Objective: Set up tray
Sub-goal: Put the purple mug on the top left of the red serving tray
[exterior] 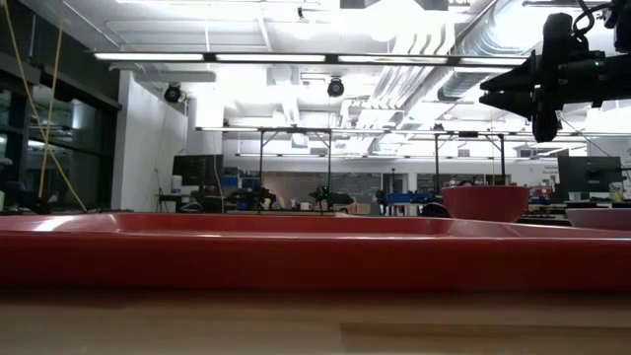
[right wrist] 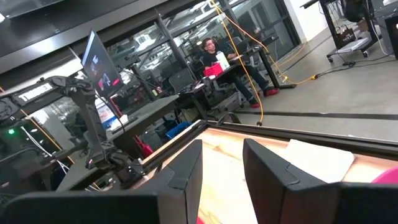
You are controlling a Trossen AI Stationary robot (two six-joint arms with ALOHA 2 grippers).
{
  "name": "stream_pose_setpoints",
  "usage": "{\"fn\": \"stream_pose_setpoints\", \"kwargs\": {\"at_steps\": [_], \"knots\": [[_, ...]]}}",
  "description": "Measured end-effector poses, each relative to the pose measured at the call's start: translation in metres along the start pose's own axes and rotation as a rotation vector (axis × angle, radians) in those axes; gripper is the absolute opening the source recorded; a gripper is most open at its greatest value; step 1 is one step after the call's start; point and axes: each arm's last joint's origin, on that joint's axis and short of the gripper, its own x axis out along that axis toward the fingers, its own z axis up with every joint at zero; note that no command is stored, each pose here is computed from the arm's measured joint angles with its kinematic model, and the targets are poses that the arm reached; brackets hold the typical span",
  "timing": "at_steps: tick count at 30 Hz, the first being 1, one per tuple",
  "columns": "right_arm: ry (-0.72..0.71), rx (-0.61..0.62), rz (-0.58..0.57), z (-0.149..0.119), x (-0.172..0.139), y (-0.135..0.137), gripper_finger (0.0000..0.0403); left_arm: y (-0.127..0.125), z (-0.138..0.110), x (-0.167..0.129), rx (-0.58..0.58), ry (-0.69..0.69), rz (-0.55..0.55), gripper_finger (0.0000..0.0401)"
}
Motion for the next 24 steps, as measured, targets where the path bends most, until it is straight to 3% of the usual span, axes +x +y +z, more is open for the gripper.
{"fn": "stream_pose_setpoints", "kwargs": {"at_steps": [9, 24], "knots": [[0.0, -0.019, -0.001, 0.0, 0.0, 0.0, 0.0094, -0.014, -0.012, 0.014, 0.135, -0.042, 0.088, 0.0134], [0.001, -0.019, -0.003, 0.0, 0.0, 0.0, 0.0094, -0.023, -0.008, 0.043, 0.138, -0.046, 0.15, 0.0134]]}}
